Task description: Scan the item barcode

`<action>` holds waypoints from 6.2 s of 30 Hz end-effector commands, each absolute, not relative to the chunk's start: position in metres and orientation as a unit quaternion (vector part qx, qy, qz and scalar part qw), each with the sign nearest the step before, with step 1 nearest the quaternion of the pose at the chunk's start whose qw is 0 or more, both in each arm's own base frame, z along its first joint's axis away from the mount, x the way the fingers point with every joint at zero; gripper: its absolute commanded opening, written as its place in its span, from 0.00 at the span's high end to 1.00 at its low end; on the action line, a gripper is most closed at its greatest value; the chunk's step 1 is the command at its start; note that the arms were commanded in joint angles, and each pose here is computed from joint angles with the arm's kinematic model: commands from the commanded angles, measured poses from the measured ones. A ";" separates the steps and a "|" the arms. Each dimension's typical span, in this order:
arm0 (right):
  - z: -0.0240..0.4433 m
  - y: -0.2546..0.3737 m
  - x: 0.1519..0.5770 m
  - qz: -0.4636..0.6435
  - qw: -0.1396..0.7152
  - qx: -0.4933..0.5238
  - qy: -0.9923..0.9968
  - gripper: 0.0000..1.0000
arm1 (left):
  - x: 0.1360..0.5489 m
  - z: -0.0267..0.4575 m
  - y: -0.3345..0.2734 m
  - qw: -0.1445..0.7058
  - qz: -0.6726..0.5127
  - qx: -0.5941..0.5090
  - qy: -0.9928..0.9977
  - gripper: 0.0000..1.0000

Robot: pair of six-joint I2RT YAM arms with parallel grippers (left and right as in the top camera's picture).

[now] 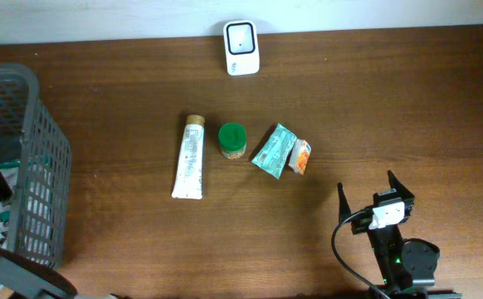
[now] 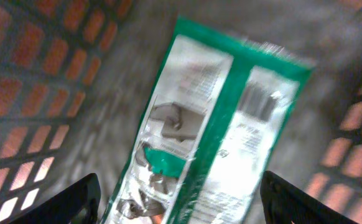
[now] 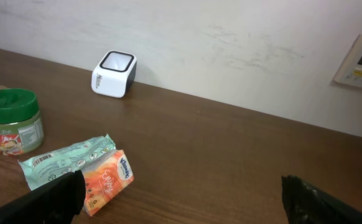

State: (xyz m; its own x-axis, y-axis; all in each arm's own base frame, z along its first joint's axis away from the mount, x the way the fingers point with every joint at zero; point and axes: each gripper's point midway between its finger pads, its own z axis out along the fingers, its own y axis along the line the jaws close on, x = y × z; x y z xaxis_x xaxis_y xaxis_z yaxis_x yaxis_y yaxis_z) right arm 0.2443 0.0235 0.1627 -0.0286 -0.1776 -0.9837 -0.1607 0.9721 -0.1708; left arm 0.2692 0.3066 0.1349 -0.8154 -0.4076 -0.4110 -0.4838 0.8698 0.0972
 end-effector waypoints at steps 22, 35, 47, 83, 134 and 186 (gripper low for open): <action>0.160 0.025 0.244 -0.002 0.685 -0.117 0.719 0.01 | 0.253 0.009 0.312 0.061 0.041 -0.169 0.983 0.13; 0.160 0.025 0.244 -0.002 0.685 -0.117 0.719 0.02 | 0.249 -0.016 0.304 0.035 0.016 -0.169 0.985 0.80; 0.160 0.025 0.244 -0.002 0.685 -0.117 0.719 0.02 | 0.279 0.053 0.304 0.110 0.043 -0.151 0.981 1.00; 0.160 0.025 0.244 -0.002 0.685 -0.117 0.719 0.02 | 0.388 0.315 -0.026 0.449 -0.054 0.038 0.891 1.00; 0.160 0.025 0.244 -0.002 0.685 -0.117 0.719 0.02 | 0.368 0.335 0.125 0.412 0.058 -0.050 0.908 0.01; 0.184 0.043 0.239 0.037 0.711 -0.153 0.685 0.02 | 0.368 0.335 0.125 0.412 0.058 -0.050 0.908 0.01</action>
